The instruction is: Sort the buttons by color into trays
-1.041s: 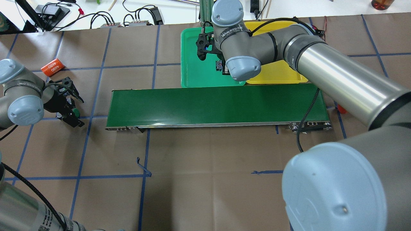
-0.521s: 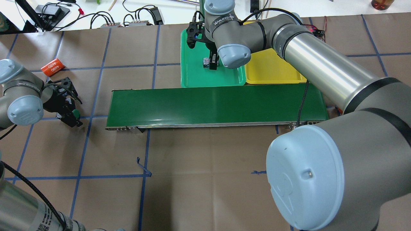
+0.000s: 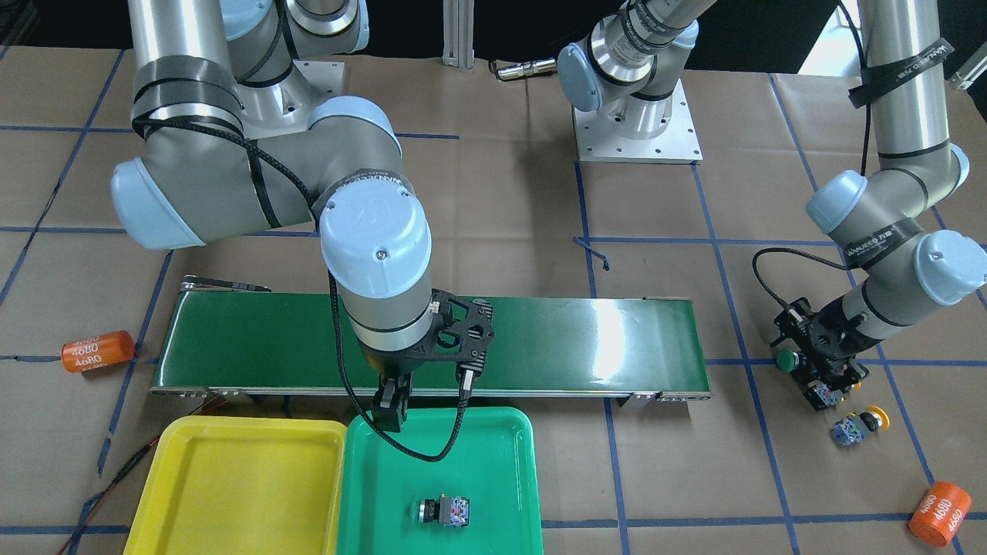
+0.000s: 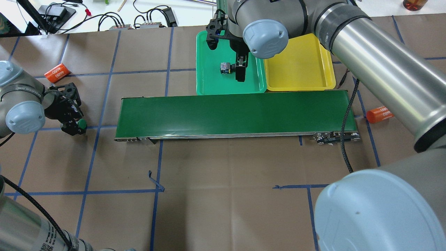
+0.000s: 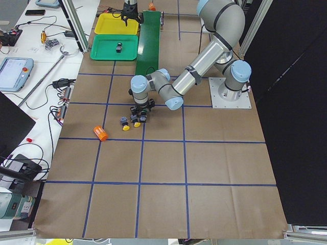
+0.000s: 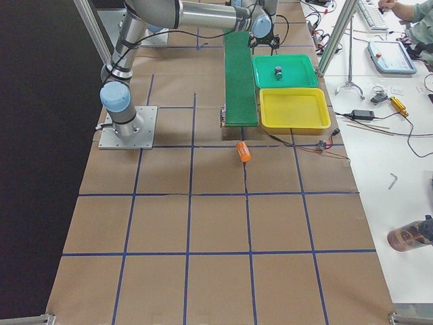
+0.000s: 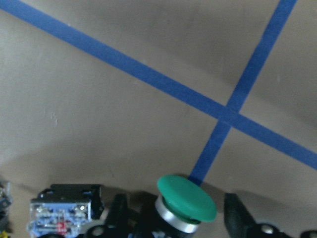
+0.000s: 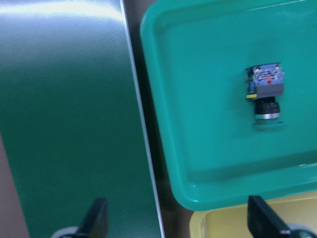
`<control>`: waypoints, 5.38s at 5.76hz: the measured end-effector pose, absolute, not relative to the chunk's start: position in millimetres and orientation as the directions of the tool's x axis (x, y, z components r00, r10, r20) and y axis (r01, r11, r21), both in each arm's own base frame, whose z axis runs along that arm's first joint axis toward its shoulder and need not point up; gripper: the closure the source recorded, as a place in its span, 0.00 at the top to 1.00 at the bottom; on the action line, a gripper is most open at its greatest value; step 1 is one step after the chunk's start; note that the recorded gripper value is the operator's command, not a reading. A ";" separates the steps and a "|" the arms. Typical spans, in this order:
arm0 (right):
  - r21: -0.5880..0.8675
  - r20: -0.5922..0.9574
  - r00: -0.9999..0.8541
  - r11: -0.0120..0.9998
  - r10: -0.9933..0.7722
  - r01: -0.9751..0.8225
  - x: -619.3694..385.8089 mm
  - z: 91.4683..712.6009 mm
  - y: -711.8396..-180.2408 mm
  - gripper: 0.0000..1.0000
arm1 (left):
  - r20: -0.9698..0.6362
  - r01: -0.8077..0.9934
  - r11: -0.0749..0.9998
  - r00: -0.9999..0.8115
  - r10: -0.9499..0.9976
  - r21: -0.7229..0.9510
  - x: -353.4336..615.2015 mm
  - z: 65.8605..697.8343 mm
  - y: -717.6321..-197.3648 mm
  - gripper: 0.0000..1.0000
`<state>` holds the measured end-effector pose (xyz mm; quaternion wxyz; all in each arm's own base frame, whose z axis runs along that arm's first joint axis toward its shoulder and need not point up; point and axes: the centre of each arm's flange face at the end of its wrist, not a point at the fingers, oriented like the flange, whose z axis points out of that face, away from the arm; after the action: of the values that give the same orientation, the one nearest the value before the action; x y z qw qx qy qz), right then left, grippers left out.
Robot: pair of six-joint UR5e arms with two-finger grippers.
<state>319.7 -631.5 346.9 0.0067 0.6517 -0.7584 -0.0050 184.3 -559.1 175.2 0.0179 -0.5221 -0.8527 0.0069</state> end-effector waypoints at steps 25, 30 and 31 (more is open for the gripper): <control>-0.013 0.032 -0.120 0.120 -0.992 -0.993 296.9 345.5 -540.4 1.00 | 0.052 0.857 0.516 -0.516 0.855 0.023 225.0 203.5 -607.2 0.98; -0.011 0.026 -0.197 0.197 -0.980 -0.980 329.8 257.0 -555.3 1.00 | 0.055 0.865 0.502 -0.502 0.863 0.021 226.8 172.8 -609.6 0.12; 0.010 0.000 -0.192 0.192 -0.981 -0.981 318.2 243.8 -550.1 0.92 | 0.043 0.872 0.489 -0.489 0.871 0.022 227.7 174.0 -610.8 0.01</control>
<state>318.2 -550.1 243.8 0.0034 0.6356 -0.7720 -0.0039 227.7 -610.8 174.0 0.0131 -0.5053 -0.8626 -0.0202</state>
